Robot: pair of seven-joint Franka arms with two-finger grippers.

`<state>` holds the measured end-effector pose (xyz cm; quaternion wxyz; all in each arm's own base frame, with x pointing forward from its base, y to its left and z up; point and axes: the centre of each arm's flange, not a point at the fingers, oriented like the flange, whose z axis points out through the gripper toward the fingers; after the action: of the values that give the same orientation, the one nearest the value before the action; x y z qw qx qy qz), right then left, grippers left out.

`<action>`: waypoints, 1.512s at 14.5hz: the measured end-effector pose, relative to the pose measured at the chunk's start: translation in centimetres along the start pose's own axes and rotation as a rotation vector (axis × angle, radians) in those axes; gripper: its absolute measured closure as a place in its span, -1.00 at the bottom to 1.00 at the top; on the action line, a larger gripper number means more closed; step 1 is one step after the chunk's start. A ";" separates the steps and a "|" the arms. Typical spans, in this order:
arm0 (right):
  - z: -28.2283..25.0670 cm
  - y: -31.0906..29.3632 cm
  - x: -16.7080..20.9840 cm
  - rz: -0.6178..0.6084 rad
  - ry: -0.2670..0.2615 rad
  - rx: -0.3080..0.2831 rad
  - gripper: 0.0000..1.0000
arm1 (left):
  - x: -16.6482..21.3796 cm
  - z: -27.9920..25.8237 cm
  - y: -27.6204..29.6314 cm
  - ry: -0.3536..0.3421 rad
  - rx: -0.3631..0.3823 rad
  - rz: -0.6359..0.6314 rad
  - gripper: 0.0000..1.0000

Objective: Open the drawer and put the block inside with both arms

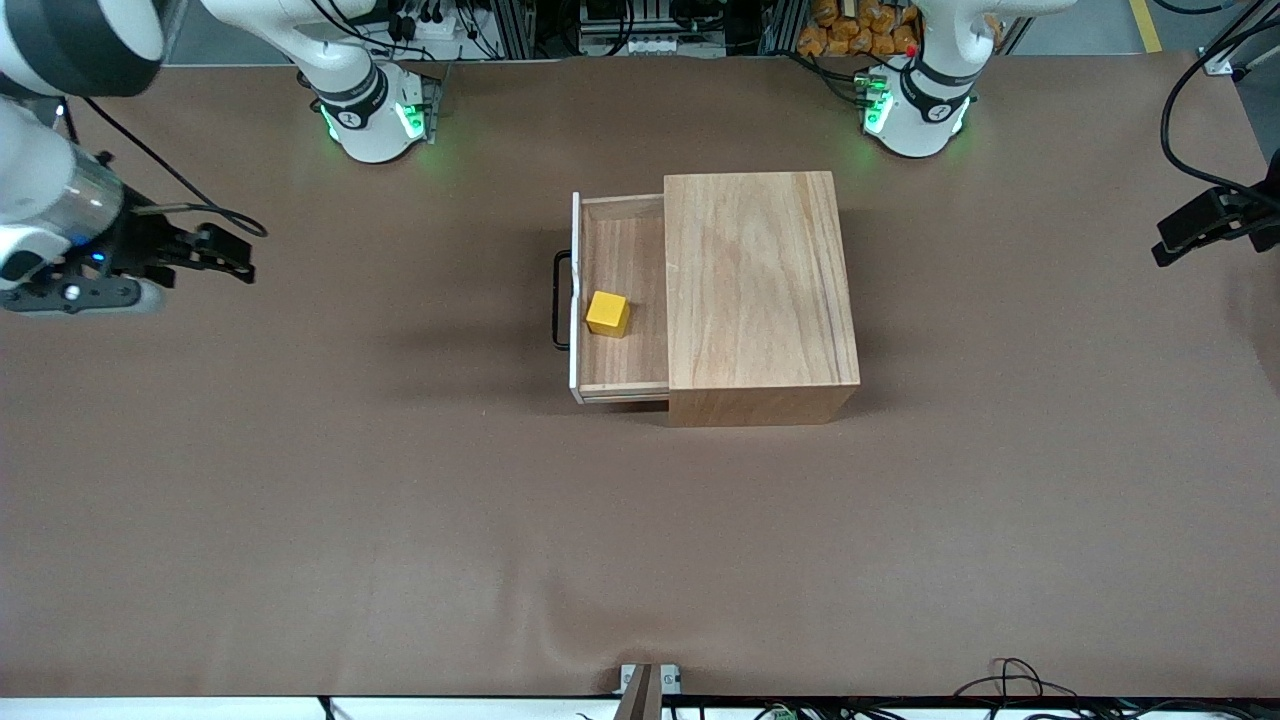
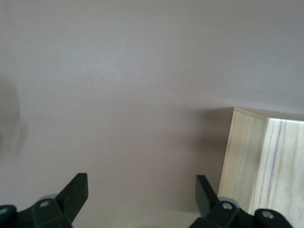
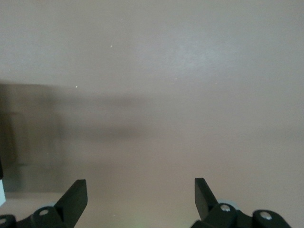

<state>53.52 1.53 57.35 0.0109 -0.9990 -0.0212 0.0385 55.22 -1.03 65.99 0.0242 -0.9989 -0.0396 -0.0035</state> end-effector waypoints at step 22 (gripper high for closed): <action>-8.5 2.6 -2.5 0.145 0.078 0.019 -1.00 | -1.0 0.1 4.1 -0.040 -0.027 0.178 -1.00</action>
<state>51.79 -1.31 66.00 0.0185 -0.9985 0.0522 0.0006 54.51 -5.22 65.65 0.0099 -0.9986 0.0487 0.0180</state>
